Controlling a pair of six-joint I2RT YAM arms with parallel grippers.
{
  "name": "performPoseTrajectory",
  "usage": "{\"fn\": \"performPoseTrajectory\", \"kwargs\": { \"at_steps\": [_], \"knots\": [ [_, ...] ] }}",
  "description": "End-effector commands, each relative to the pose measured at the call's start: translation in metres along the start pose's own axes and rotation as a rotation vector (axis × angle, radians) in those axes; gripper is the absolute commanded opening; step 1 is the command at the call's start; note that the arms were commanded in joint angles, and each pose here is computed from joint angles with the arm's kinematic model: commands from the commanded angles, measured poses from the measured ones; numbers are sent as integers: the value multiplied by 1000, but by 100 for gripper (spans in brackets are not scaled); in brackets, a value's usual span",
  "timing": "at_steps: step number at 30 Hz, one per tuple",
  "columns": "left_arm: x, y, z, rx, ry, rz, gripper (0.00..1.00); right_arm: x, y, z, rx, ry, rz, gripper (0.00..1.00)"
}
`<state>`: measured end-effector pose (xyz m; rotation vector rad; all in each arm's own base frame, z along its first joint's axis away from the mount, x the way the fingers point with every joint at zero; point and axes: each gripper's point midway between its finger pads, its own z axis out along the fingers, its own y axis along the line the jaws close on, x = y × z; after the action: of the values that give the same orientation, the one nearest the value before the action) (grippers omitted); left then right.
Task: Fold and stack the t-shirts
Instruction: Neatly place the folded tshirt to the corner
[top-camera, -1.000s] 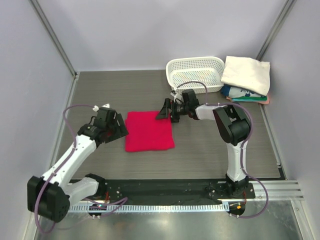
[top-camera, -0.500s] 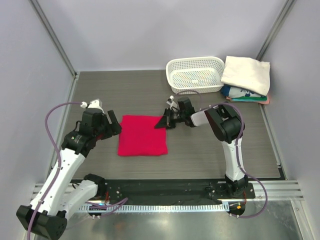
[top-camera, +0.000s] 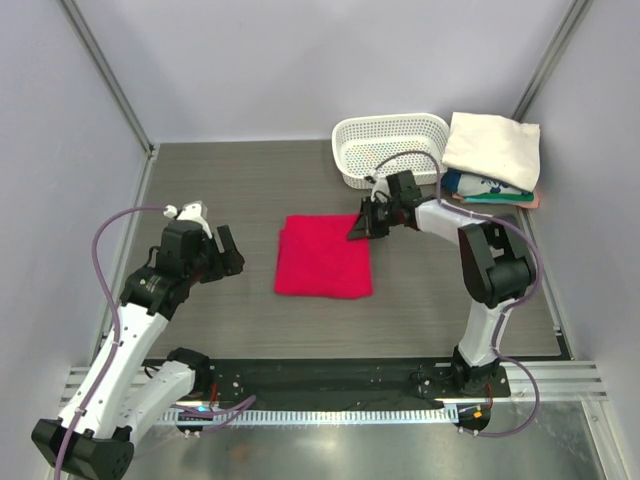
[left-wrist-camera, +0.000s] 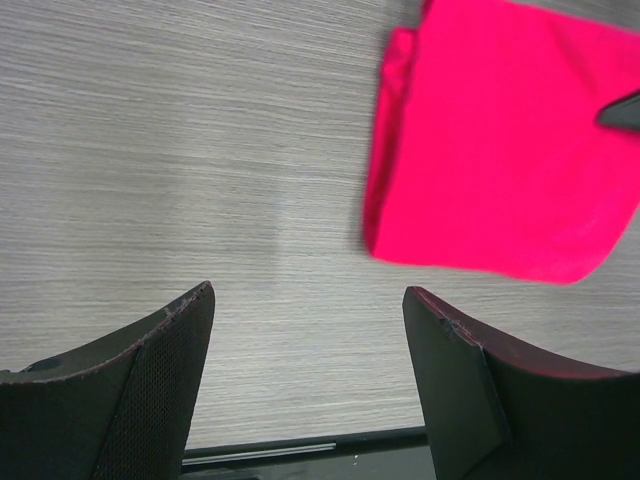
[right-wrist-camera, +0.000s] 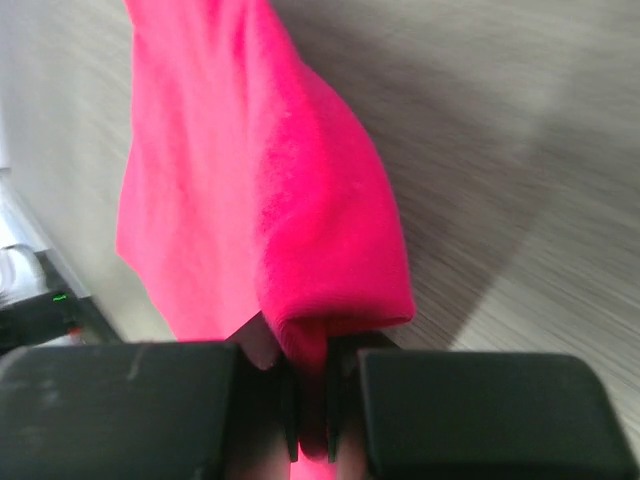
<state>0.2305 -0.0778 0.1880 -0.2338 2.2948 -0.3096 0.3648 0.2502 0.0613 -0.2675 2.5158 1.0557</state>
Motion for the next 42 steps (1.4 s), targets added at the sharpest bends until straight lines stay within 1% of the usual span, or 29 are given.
{"fn": "performPoseTrajectory", "kwargs": {
  "at_steps": [1,3,4,7,8,15,20,23,25,26,27,29,31,32,34,35,37,38,42],
  "knots": [
    [-3,-6,-3,46,-23,14,77,-34,0,-46,124,-76,-190,1],
    [-3,-7,-3,53,-24,16,77,-49,1,-66,161,-97,-232,1],
    [-3,-8,-3,57,-26,16,77,-58,-5,-77,187,-122,-229,1],
    [-1,-10,-1,66,-11,16,77,-82,-4,-107,228,-196,-260,2],
    [-1,-10,0,65,-5,17,77,-94,-7,-124,260,-233,-268,1],
    [1,-12,2,75,5,20,76,-130,-13,-182,375,-323,-346,1],
    [3,-12,6,71,23,20,76,-151,0,-226,417,-398,-399,1],
    [3,-12,8,69,28,21,76,-175,12,-260,436,-474,-422,1],
    [6,-16,8,91,42,20,76,-182,10,-276,455,-495,-417,1],
    [7,-16,8,91,45,23,76,-190,21,-286,453,-518,-436,1],
    [7,-16,8,93,48,23,75,-195,13,-295,470,-528,-420,1],
    [7,-16,9,94,50,23,75,-205,15,-313,491,-559,-430,1],
    [8,-17,10,94,53,23,75,-212,13,-321,507,-569,-437,1],
    [8,-17,9,97,53,23,75,-220,17,-335,518,-599,-449,1],
    [9,-17,11,98,61,23,75,-228,12,-340,531,-604,-455,1],
    [10,-18,11,100,65,22,75,-234,16,-354,544,-630,-466,1],
    [11,-18,13,99,71,22,75,-243,7,-357,555,-631,-458,1],
    [11,-18,13,99,75,22,75,-248,11,-366,557,-647,-469,1],
    [12,-17,13,96,75,24,74,-258,0,-381,582,-664,-479,1]
  ]
}}
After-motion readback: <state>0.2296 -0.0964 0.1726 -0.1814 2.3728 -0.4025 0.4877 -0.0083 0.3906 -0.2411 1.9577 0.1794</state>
